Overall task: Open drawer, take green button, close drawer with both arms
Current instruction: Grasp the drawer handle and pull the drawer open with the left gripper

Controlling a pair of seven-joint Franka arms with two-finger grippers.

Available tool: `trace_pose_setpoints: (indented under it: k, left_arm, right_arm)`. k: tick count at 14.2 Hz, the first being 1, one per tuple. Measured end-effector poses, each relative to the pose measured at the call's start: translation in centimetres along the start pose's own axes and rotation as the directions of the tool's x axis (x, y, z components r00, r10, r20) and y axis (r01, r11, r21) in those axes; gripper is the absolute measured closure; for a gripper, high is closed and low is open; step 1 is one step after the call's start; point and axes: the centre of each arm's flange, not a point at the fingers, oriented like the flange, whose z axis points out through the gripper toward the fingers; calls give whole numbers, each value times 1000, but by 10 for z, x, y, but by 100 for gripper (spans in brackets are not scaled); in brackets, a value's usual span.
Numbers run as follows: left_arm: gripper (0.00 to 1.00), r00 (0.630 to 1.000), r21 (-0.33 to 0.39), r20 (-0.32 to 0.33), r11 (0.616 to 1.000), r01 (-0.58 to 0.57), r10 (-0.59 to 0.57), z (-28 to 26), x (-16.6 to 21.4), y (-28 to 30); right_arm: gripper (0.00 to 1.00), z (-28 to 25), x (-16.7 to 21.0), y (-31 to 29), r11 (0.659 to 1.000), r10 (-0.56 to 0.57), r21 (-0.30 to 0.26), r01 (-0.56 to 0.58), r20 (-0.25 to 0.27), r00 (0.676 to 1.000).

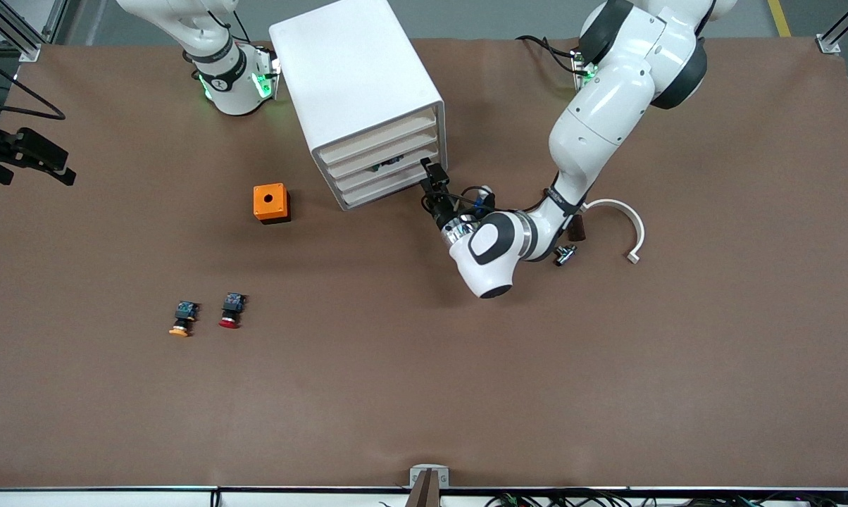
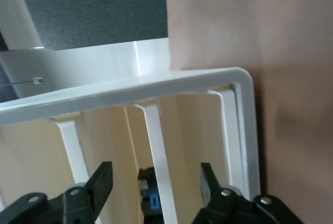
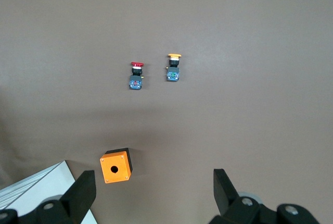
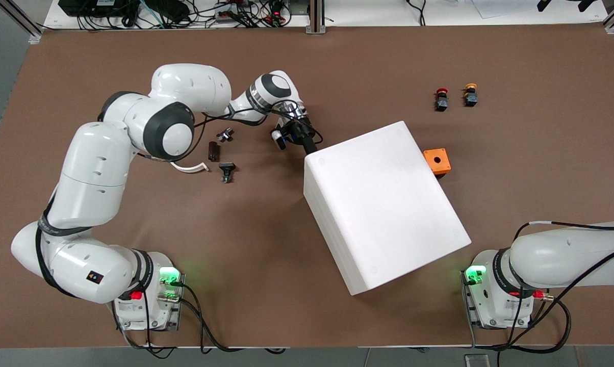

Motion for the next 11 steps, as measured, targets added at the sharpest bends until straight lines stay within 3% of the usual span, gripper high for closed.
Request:
trace_pose_setpoints:
  k: [2, 5, 7, 8, 9, 11]
  left_arm:
    - [29, 999, 28, -36, 999, 25, -24, 21, 1, 4]
    - [58, 996, 56, -80, 998, 41, -36, 46, 1, 7]
    - [63, 996, 61, -80, 997, 41, -36, 47, 1, 7]
    - [79, 997, 70, -64, 997, 41, -37, 45, 0, 6]
    - [86, 997, 71, -61, 996, 45, -41, 45, 0, 7]
    - [91, 997, 68, -59, 996, 61, -57, 44, 1, 9]
  right_arm:
    - [0, 0, 0, 0, 1000, 0, 0, 0, 0, 1000]
    - [0, 0, 0, 0, 1000, 0, 0, 0, 0, 1000]
    - [0, 0, 0, 0, 1000, 0, 0, 0, 0, 1000]
    - [0, 0, 0, 0, 1000, 0, 0, 0, 0, 1000]
    - [0, 0, 0, 0, 1000, 0, 0, 0, 0, 1000]
    - [0, 0, 0, 0, 1000, 0, 0, 0, 0, 1000]
